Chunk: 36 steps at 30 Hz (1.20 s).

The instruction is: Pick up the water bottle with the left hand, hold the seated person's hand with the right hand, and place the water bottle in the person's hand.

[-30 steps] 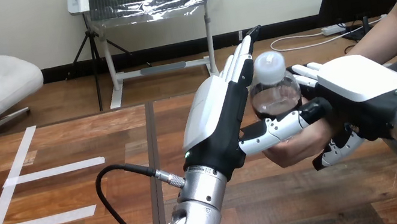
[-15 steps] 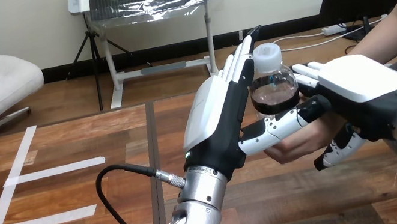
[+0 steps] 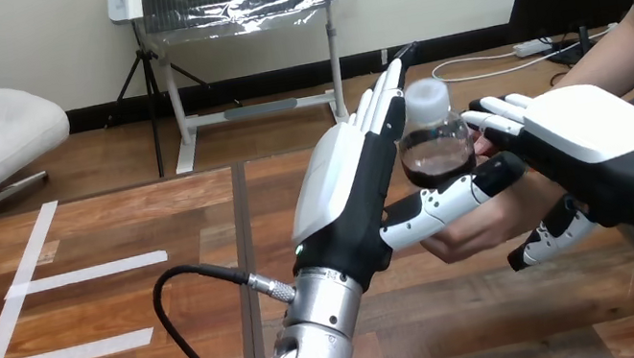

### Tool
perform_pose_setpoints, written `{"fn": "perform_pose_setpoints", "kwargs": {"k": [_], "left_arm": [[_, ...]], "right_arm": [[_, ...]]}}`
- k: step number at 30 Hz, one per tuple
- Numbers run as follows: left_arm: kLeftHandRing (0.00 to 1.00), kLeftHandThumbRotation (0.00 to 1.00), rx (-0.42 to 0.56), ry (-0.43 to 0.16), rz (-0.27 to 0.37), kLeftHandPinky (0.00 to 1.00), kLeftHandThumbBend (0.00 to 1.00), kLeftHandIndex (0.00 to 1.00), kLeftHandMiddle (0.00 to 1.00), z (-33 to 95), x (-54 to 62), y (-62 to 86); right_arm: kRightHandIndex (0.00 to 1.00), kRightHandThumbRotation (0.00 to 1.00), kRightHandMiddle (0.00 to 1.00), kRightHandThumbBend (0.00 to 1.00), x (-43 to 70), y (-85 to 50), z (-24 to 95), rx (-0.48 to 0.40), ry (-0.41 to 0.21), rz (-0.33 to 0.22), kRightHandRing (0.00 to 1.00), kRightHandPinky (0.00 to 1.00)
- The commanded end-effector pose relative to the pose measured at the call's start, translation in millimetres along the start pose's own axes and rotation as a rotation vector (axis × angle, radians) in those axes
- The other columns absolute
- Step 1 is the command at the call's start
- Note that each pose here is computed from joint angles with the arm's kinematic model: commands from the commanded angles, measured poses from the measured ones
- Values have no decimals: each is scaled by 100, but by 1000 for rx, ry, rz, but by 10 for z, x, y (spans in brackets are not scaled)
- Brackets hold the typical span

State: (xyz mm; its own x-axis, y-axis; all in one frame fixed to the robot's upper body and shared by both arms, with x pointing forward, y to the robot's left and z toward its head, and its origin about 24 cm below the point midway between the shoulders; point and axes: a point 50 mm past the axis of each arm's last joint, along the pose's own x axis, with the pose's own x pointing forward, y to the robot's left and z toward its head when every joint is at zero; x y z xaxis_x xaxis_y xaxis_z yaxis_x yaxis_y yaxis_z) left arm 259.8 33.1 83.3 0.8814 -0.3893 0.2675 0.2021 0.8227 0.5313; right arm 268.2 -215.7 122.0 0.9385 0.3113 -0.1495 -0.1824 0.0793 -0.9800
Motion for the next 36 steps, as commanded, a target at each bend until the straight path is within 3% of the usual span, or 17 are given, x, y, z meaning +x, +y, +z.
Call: {"fn": "perform_pose_setpoints", "kwargs": {"k": [1,16,22,36], "left_arm": [[100,92,1,-85,50,100,99,100,100,147,50,124],[100,99,0,-91,76,100,89,100,100,135,20,150],[100,100,-15,-85,84,100,86,100,100,137,-6,154],[100,100,-120,-71,143,100,78,100,100,133,-130,163]], "right_arm": [[93,6,98,90,-20,-196,30,12,-16,-138,98,89],[91,8,97,85,-75,-181,52,45,-16,-181,97,86],[89,8,96,83,-111,-173,72,87,-27,-227,95,84],[85,19,91,57,-205,-102,164,195,-65,-424,90,76]]}}
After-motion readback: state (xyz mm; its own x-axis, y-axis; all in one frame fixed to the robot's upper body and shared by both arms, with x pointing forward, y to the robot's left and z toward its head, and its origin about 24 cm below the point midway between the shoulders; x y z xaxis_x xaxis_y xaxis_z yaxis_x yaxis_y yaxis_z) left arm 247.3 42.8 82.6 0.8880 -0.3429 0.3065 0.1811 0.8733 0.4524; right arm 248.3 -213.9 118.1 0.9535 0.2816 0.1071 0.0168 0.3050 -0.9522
